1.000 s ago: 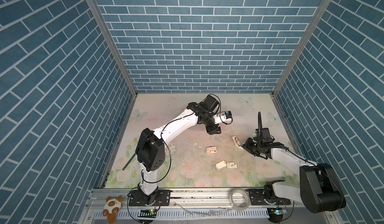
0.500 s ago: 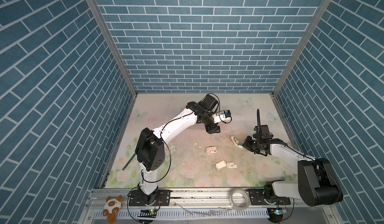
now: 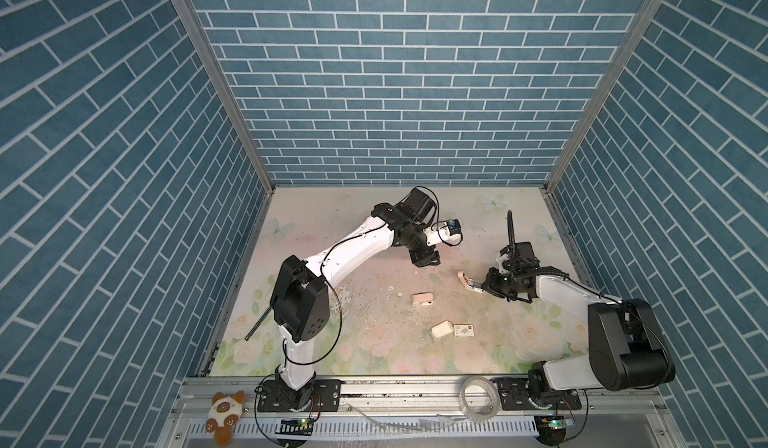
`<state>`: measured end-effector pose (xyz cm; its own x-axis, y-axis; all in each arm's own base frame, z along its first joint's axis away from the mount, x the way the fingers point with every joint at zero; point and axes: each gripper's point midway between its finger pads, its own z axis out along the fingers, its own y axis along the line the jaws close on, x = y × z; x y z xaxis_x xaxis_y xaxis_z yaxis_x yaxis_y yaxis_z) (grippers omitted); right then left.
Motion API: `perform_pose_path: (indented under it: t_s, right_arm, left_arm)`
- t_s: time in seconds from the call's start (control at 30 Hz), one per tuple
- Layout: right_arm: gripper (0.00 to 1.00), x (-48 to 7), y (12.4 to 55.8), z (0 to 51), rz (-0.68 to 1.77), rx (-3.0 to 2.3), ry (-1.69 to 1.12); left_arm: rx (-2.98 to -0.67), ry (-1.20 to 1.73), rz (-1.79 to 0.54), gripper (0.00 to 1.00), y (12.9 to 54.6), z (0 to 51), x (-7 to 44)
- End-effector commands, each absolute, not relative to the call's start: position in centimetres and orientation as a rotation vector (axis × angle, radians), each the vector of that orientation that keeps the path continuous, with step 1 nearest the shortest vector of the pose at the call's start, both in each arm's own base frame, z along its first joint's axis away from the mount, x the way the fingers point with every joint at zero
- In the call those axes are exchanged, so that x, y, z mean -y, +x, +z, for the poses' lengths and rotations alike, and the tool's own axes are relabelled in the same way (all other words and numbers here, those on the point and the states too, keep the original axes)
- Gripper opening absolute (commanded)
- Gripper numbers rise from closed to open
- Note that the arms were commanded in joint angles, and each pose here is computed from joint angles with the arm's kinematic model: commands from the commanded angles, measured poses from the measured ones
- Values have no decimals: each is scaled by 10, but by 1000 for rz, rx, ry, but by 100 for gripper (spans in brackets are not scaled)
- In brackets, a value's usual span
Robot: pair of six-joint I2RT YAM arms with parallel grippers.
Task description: Load the staples into the stapler
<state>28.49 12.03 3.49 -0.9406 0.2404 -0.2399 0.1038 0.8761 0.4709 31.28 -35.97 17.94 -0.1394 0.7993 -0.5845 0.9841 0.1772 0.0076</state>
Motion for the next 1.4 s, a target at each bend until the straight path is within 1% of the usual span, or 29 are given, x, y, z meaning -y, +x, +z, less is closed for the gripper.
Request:
perform_pose_path:
  t_s: [0.0, 0.13, 0.23, 0.3, 0.47, 0.53, 0.63, 0.87, 1.07, 1.37]
  right_arm:
    - [8, -138, 286, 39, 729, -2775, 122]
    - [9, -151, 287, 37, 724, -2794, 51]
    - [11, -158, 289, 36, 726, -2805, 18]
    - [13, -159, 292, 36, 722, -2805, 19]
    - [24, -158, 298, 49, 716, -2758, 53]
    - [26, -155, 299, 57, 713, -2734, 83]
    - [25, -148, 296, 65, 712, -2712, 148]
    - [17, -127, 281, 58, 731, -2667, 328]
    - [13, -130, 283, 50, 833, -2641, 351]
    - [12, -133, 291, 37, 914, -2639, 375]
  left_arm:
    - [-2041, 1680, -546, 58, 313, 165, 356]
    - [-2048, 1677, -542, 58, 313, 163, 353]
    - [-2048, 1685, -541, 58, 311, 161, 351]
    - [-2047, 1697, -535, 58, 310, 158, 349]
    - [-2035, 1741, -539, 58, 307, 152, 347]
    - [-2019, 1780, -561, 58, 304, 150, 348]
    - [-2015, 1826, -601, 58, 302, 144, 352]
    - [-1993, 1932, -667, 54, 304, 129, 364]
    - [-1993, 1983, -701, 49, 304, 114, 369]
    - [-1988, 2031, -706, 43, 306, 96, 378]
